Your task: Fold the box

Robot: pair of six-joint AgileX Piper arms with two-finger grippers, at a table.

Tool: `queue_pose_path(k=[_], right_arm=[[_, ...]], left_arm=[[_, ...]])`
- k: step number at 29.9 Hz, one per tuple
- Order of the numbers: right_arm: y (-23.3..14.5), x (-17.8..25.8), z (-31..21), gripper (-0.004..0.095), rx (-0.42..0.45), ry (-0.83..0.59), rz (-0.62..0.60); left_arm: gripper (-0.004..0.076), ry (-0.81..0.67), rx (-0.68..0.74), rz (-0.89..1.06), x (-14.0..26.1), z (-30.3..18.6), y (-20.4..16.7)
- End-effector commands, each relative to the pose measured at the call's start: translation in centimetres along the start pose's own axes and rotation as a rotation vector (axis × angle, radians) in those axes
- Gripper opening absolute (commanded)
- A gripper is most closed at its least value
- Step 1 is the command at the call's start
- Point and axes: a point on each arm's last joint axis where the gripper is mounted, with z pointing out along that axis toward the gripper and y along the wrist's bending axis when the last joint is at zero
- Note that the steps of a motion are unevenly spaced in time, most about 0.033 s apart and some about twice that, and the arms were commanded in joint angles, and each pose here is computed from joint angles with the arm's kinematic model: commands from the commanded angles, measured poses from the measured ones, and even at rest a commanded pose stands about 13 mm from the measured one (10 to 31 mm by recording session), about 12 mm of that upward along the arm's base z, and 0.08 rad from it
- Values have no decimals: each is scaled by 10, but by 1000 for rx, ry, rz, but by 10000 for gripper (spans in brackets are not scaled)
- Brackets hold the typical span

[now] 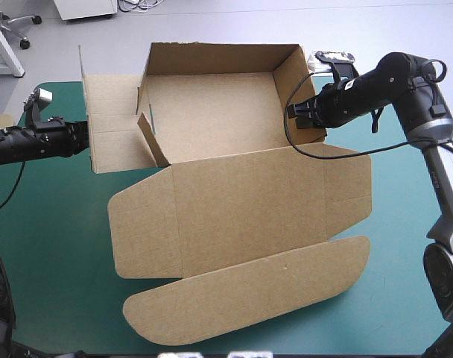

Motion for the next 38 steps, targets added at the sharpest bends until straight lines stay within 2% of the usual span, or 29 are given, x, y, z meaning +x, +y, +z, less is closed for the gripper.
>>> queue_pose_path(k=[1, 15, 18, 27, 31, 35, 38], right_arm=[[13, -3, -17, -32, -59, -51, -3], [11, -3, 25, -32, -59, 43, -3], [10, -2, 35, -32, -42, 68, -12], [3, -1, 44, -32, 10, 94, -7], [2, -1, 46, -32, 10, 96, -5], [1, -1, 49, -32, 9, 99, 2], [3, -2, 50, -32, 6, 92, 0]], left_arm=[[-15, -67, 131, 32, -6, -10, -29], [-15, -16, 243, 56, -1, 9, -53], [-15, -44, 298, 39, -3, 7, -59], [3, -62, 315, 36, -6, 5, -61], [123, -68, 320, 39, -7, 5, -63], [304, -55, 335, 44, -6, 9, -67], [371, -35, 347, 54, -3, 14, -73]])
